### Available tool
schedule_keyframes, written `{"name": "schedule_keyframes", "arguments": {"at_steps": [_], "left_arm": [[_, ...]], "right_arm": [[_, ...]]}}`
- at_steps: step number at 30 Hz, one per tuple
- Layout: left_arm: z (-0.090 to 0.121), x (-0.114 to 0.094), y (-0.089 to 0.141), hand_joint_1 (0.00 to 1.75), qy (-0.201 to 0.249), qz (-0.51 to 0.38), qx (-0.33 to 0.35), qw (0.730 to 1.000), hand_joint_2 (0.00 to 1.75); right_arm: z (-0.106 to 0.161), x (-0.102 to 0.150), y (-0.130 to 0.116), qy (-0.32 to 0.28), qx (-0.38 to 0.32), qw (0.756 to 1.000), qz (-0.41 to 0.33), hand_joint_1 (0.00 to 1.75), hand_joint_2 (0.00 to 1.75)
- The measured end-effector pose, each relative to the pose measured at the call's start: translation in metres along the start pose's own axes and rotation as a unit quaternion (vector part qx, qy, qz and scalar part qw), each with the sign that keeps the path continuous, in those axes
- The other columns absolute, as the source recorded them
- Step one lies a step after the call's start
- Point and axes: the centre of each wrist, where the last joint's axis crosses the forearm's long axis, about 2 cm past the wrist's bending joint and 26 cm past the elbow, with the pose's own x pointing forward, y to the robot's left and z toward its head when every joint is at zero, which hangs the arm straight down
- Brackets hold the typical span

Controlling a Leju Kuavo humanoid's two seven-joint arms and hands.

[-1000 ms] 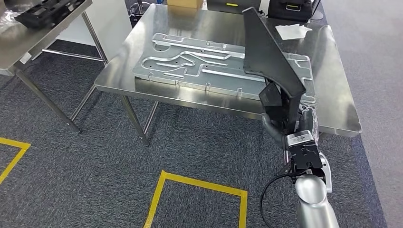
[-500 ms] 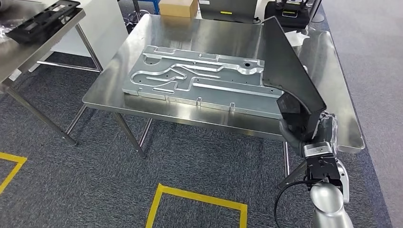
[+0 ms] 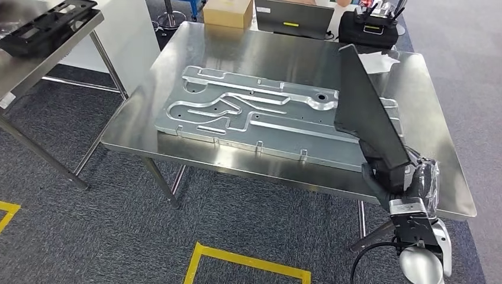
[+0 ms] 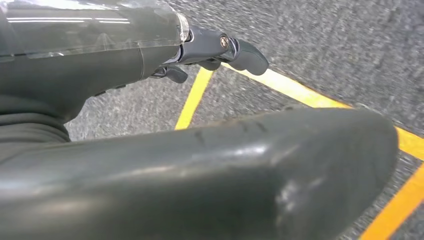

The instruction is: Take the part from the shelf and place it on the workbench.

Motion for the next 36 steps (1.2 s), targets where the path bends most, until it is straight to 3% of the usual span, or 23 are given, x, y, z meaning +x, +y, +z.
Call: {"name": "schedule_keyframes", "arguments": {"at_steps": [21, 36], "left_arm": [[0.000, -0.002, 0.002, 0.00, 0.002, 0.000, 0.008, 1.000, 0.00], [-0.001, 0.004, -0.001, 0.00, -0.007, -0.005, 0.002, 1.000, 0.00]], "right_arm": [[-0.001, -0.006, 0.002, 0.010, 0.008, 1.000, 0.010, 1.75, 1.75], [-0.023, -0.022, 0.008, 0.018, 0.009, 1.000, 0.024, 1.75, 1.75]]}}
